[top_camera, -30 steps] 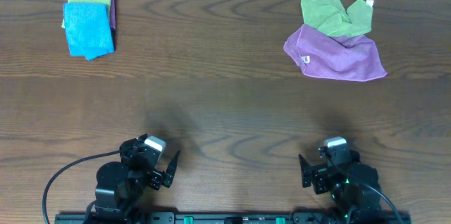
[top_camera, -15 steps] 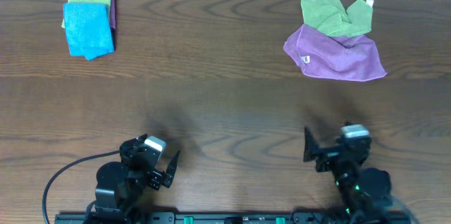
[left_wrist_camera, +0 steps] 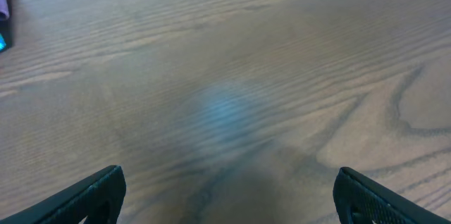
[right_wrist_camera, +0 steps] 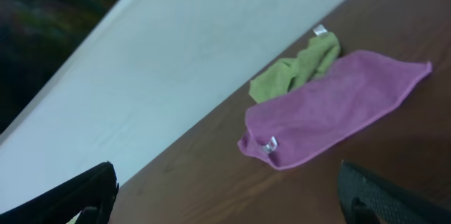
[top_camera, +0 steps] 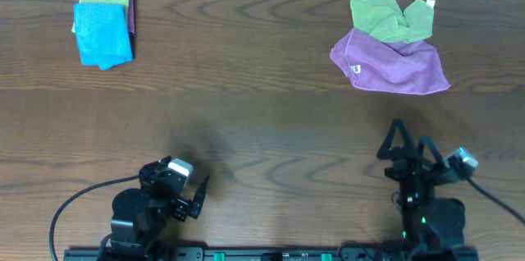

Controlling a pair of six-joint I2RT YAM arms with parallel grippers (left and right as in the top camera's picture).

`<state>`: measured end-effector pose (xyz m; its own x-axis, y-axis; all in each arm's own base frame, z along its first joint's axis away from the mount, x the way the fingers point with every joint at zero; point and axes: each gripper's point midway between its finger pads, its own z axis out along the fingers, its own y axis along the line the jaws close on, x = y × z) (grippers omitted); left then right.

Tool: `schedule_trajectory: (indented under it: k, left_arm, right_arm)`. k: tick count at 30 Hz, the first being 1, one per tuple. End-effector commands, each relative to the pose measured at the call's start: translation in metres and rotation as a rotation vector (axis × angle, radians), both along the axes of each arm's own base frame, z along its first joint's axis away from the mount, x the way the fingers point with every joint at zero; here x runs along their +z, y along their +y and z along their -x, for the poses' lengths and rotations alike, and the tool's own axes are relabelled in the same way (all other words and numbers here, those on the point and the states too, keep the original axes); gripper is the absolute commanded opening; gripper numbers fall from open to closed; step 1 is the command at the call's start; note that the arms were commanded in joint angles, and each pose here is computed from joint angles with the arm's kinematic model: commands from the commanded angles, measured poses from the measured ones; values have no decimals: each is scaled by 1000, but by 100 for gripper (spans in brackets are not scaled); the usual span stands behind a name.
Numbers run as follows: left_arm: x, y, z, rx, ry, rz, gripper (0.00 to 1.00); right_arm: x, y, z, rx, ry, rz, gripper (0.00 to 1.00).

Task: Fold the cloth
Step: 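Reach the right gripper to the purple cloth and pinch its edge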

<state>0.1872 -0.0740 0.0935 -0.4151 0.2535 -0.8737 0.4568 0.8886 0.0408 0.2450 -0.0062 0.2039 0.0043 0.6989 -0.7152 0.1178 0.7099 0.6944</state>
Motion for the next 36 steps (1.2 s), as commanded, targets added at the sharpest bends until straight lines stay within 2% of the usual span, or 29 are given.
schedule_trajectory:
  k: [1, 6, 9, 12, 17, 22, 28, 36]
  left_arm:
    - [-3, -1, 0, 1, 4, 6, 95]
    - [-3, -1, 0, 1, 4, 6, 95]
    - [-3, -1, 0, 1, 4, 6, 95]
    - [-3, -1, 0, 1, 4, 6, 95]
    - [-3, -1, 0, 1, 4, 6, 95]
    - [-3, -1, 0, 1, 4, 6, 95]
    - [-3, -1, 0, 1, 4, 6, 95]
    - [-3, -1, 0, 1, 4, 6, 95]
  right_arm:
    - [-12, -1, -18, -2, 68, -72, 99]
    - [-26, 5, -65, 73, 234, -89, 99]
    - [-28, 17, -104, 195, 332, -41, 99]
    - [-29, 31, -157, 327, 420, 8, 99]
    - [-49, 41, -206, 452, 581, 92, 99]
    - [-83, 44, -212, 534, 754, 166, 99]
    - [-126, 48, -202, 606, 901, 325, 99]
    - [-138, 43, -198, 580, 972, 617, 98]
